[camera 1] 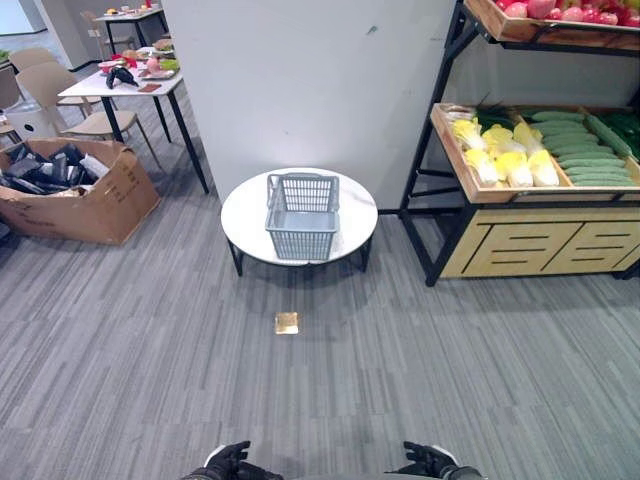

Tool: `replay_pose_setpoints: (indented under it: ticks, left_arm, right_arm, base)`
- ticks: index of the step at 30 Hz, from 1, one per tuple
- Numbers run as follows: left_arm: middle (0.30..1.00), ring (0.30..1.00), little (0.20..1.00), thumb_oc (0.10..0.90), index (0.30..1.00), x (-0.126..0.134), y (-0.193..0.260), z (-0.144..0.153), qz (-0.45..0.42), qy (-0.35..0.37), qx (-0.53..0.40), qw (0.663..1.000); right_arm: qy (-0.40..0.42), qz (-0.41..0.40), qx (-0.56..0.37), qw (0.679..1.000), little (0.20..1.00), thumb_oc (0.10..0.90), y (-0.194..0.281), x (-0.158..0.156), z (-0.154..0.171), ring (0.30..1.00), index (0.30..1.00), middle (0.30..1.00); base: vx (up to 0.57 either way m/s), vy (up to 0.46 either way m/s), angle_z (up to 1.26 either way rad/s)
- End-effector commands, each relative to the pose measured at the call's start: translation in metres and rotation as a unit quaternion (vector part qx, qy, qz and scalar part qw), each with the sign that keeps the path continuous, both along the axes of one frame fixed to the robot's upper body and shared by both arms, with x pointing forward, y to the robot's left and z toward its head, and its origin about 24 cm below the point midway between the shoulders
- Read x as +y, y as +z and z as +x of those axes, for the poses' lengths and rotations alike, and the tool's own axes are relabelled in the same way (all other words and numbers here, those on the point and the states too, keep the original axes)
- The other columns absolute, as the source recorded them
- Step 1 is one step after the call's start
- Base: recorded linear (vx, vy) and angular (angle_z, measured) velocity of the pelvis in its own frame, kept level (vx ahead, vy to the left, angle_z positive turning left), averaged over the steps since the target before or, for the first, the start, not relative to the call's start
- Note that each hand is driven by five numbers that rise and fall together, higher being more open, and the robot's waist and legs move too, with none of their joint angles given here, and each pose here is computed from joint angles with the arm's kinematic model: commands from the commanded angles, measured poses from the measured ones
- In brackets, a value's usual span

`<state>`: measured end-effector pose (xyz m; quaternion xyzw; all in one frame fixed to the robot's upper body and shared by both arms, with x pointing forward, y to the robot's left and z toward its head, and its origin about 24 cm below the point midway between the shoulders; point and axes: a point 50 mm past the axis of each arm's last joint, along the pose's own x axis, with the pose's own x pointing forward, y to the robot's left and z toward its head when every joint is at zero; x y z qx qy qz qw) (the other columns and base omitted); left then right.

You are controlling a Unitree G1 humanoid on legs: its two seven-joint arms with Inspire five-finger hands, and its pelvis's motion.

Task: Get the vegetables into the basket

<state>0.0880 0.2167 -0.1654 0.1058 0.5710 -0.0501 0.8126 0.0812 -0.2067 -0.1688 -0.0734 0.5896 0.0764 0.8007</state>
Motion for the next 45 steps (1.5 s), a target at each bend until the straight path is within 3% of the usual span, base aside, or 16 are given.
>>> replay_pose_setpoints:
  ticks: [1, 36, 40, 45]
  left_arm:
    - [1.0, 1.0, 1.0, 0.9, 1.0, -0.015, -0.002, 0.006, -0.005, -0.036, 0.011, 0.999]
    - [1.0, 1.0, 1.0, 0.9, 1.0, 0.002, 0.002, 0.012, 0.02, -0.02, -0.005, 1.0]
    - [1.0, 1.0, 1.0, 0.9, 1.0, 0.004, 0.01, 0.036, 0.035, -0.05, -0.042, 0.997]
    - [1.0, 1.0, 1.0, 0.9, 1.0, 0.008, 0.011, 0.036, 0.041, -0.042, -0.046, 0.997]
  right_arm:
    - [0.023, -0.027, 0.032, 0.999, 1.0, 0.9, 0.001, -0.018, -0.007, 1.0, 1.0, 1.0]
    - [0.02, -0.023, 0.004, 1.0, 1.0, 0.9, 0.004, -0.016, 0.009, 1.0, 1.0, 1.0]
    - [0.012, -0.021, -0.033, 0.999, 1.0, 0.9, 0.009, -0.015, 0.029, 1.0, 1.0, 1.0]
    - [-0.019, -0.009, -0.066, 0.998, 1.0, 0.9, 0.013, -0.015, 0.04, 1.0, 1.0, 1.0]
  base:
    - [0.01, 0.04, 0.0]
    - [0.04, 0.089, -0.08]
    - [-0.03, 0.126, -0.1]
    - [0.01, 0.093, -0.15]
